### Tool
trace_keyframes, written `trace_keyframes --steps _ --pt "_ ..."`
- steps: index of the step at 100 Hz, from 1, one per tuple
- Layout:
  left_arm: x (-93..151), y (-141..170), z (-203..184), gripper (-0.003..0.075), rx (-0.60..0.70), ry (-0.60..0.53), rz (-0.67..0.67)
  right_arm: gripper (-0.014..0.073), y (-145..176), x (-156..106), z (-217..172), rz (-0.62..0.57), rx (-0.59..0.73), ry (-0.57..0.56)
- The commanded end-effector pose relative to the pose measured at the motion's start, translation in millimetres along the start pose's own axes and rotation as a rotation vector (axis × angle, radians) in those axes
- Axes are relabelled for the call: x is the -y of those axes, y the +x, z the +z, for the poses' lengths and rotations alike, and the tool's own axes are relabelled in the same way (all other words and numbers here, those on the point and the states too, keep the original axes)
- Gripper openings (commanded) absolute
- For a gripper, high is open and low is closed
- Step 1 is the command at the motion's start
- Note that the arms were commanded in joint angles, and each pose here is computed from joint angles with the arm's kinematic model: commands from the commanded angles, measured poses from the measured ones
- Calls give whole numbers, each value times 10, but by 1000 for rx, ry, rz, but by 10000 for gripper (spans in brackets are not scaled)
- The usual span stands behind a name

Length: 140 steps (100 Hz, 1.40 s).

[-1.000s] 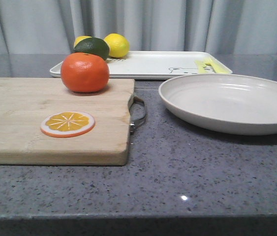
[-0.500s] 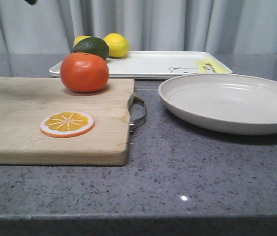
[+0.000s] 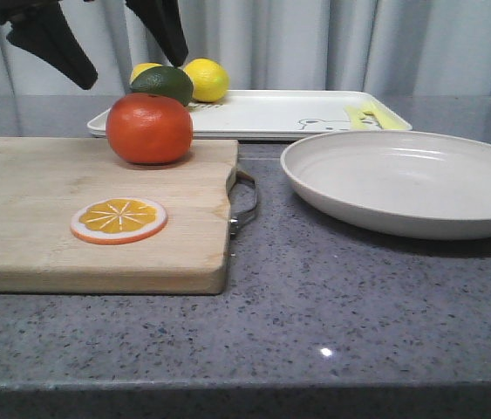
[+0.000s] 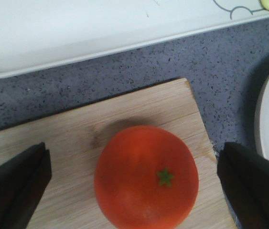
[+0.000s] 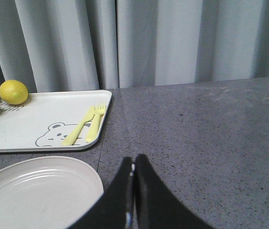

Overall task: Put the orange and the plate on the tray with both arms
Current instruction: 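Lower the left gripper onto the orange on the cutting board and grasp it, then lift the orange with the left gripper and carry it over the white plate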

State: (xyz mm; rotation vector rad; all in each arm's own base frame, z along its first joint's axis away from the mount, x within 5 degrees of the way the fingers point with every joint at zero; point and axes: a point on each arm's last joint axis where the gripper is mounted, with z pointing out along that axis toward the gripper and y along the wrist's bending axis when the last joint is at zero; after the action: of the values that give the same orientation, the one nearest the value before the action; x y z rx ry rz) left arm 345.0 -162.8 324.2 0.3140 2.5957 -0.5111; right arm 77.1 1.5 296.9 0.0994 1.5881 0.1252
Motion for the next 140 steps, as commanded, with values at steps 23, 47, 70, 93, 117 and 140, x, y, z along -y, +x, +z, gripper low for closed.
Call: trace_keyframes --steps 23,47,70,93,117,140 --pt "159 -94 35 658 12 50 11 -57 -170 -19 4 -5 86 -6" --pt "198 -22 190 652 -72 44 26 -57 -170 -19 4 -5 86 -6" --pt "197 -13 191 469 -82 43 26 -57 -170 -19 4 -5 86 -6" --pt "231 -7 156 305 -89 73 10 -57 -170 -19 4 -5 86 -6" --pt "479 -155 -51 304 -17 146 40 -57 -165 -19 4 -5 81 -5" --pt "952 -195 -117 304 74 223 136 -57 -164 -19 4 -5 80 -5"
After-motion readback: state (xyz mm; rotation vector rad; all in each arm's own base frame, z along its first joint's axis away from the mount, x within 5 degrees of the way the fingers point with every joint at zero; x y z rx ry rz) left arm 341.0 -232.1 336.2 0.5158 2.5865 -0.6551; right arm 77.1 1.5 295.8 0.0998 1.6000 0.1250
